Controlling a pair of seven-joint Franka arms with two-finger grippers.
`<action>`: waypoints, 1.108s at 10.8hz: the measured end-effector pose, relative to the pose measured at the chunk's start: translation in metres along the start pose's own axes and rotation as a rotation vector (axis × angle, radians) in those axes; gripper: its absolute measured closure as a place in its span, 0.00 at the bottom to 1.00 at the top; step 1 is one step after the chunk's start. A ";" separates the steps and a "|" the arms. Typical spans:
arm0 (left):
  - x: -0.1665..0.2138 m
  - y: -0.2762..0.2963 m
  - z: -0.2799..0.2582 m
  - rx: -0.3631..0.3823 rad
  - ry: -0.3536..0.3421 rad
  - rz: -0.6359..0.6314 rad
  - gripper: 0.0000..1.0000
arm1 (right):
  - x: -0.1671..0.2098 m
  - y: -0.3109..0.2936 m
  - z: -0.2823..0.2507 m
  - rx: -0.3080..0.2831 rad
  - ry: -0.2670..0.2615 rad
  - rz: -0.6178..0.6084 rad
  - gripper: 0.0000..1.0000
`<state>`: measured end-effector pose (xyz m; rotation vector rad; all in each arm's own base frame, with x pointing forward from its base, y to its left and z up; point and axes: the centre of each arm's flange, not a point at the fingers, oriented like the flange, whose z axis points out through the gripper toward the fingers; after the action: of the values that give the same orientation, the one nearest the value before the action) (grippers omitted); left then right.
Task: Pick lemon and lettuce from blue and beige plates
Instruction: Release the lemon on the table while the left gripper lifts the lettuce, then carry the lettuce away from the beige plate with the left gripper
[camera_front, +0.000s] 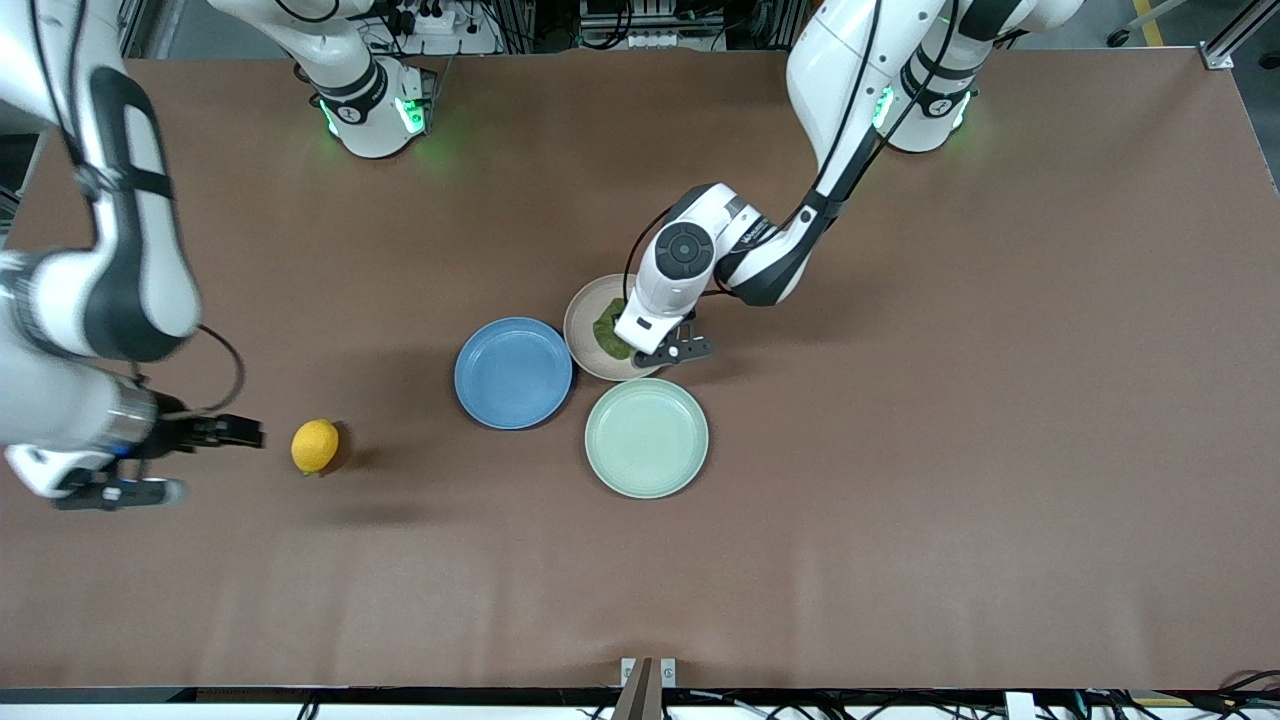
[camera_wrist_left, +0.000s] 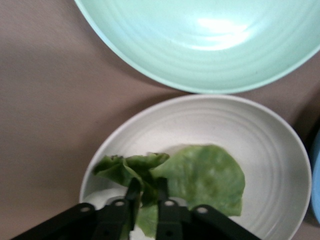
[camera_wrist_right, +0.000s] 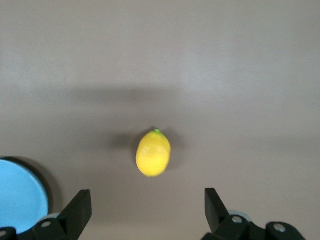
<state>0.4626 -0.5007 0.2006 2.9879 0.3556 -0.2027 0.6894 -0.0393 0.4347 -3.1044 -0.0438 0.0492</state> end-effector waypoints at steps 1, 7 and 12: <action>0.007 -0.004 -0.011 0.006 -0.004 -0.012 0.99 | -0.005 0.004 -0.027 0.000 0.024 0.004 0.00; 0.028 -0.022 -0.079 0.035 -0.015 -0.045 0.99 | -0.065 -0.039 -0.168 0.008 0.134 -0.060 0.00; 0.090 -0.090 -0.155 0.068 -0.035 -0.076 0.99 | -0.093 -0.033 -0.192 0.006 0.090 -0.047 0.00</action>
<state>0.5457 -0.3716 0.3297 3.0356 0.4686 -0.2804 0.6013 -0.0156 0.6309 -3.0934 -0.1142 -0.0911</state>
